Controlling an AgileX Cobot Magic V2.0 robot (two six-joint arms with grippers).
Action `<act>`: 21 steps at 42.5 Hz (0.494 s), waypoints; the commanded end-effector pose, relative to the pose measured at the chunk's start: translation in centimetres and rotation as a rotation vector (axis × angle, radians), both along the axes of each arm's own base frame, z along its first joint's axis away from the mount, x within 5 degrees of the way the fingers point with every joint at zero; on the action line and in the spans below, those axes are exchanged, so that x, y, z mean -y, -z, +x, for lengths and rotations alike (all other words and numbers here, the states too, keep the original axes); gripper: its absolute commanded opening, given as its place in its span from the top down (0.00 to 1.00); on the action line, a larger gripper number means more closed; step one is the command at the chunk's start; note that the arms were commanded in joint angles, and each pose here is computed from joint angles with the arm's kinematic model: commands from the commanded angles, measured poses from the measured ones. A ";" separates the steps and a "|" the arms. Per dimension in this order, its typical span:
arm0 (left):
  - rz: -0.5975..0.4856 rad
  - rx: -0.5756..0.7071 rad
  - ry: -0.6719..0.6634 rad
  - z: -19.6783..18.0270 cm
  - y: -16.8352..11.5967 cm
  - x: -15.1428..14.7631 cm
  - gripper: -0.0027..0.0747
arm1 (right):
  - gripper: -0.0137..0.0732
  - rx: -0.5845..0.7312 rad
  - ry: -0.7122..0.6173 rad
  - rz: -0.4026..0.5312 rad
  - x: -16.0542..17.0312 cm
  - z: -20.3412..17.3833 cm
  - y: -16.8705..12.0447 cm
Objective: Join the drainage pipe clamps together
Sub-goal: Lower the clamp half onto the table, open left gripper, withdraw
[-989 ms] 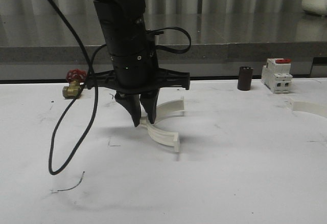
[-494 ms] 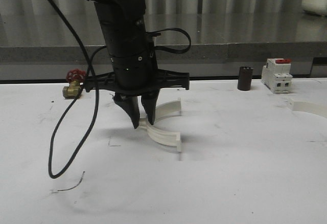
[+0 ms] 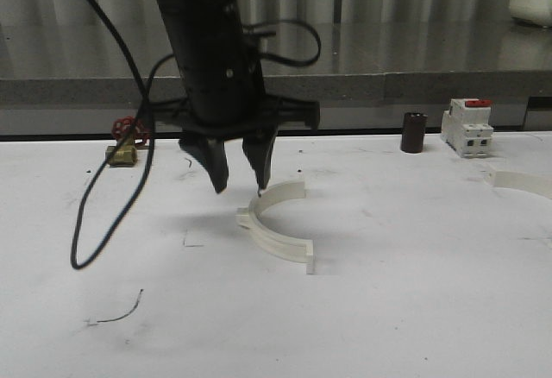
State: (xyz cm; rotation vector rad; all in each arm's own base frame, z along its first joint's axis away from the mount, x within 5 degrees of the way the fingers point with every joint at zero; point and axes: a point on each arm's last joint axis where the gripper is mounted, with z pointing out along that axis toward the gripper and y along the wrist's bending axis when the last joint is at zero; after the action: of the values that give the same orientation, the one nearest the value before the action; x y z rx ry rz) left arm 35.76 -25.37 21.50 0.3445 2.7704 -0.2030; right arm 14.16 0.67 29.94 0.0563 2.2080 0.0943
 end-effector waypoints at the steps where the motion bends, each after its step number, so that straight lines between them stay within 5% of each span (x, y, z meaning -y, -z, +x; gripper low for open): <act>1: -0.057 0.173 0.105 -1.4 -7.5 -0.9 0.55 | 0.30 0.087 -0.002 -0.016 0.1 0.5 -1.5; 11: -0.049 0.399 0.304 -5.8 -14.8 -4.7 0.56 | 0.30 0.087 -0.002 -0.016 0.1 0.5 -1.5; 21: -0.073 0.475 0.311 -11.5 -15.9 -9.5 0.56 | 0.30 0.087 -0.002 -0.016 0.1 0.5 -1.5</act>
State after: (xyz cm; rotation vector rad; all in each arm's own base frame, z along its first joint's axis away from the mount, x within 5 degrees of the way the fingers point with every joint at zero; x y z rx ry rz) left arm 26.36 -17.45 35.12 0.7532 2.3474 -0.2056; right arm 14.16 0.67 29.94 0.0563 2.2080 0.0943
